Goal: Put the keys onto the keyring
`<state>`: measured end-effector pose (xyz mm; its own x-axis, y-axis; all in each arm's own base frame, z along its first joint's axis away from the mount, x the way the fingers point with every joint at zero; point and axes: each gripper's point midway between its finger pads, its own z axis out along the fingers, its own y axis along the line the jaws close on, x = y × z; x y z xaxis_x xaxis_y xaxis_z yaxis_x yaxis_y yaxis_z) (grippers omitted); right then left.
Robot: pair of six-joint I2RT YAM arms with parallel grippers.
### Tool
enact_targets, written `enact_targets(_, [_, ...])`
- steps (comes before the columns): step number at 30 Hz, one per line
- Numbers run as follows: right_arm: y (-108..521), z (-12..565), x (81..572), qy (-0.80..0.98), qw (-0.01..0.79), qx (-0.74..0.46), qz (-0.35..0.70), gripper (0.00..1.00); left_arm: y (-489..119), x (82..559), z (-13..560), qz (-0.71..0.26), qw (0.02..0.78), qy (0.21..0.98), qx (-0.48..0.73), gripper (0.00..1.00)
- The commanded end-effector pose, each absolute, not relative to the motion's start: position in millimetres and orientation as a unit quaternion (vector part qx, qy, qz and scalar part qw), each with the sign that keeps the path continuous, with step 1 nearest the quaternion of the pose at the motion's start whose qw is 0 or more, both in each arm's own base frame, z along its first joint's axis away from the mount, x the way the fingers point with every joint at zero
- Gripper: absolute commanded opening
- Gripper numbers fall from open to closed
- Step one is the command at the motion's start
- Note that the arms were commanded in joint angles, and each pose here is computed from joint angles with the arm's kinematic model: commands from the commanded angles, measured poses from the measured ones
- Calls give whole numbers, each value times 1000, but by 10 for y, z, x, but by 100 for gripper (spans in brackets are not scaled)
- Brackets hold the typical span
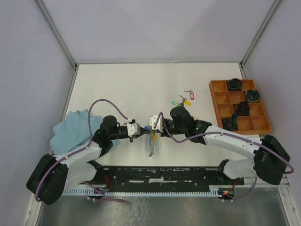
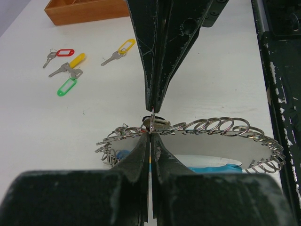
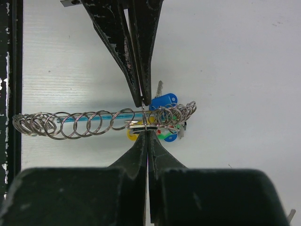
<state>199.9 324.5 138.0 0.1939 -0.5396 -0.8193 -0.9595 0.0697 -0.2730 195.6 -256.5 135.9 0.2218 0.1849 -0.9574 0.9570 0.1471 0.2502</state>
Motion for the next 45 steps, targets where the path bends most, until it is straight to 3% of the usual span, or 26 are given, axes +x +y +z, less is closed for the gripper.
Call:
enact_targets(1, [3399, 1766, 2063, 564, 476, -623, 261, 0, -2628, 1968, 1595, -350, 577, 482, 559, 3])
enact_targets(35, [3493, 1843, 2013, 548, 469, -647, 249, 1, -2643, 1987, 1575, -354, 562, 495, 560, 3])
enact_targets(45, [3375, 1700, 2025, 538, 468, -670, 207, 1, -2610, 2105, 1681, -347, 589, 519, 514, 3])
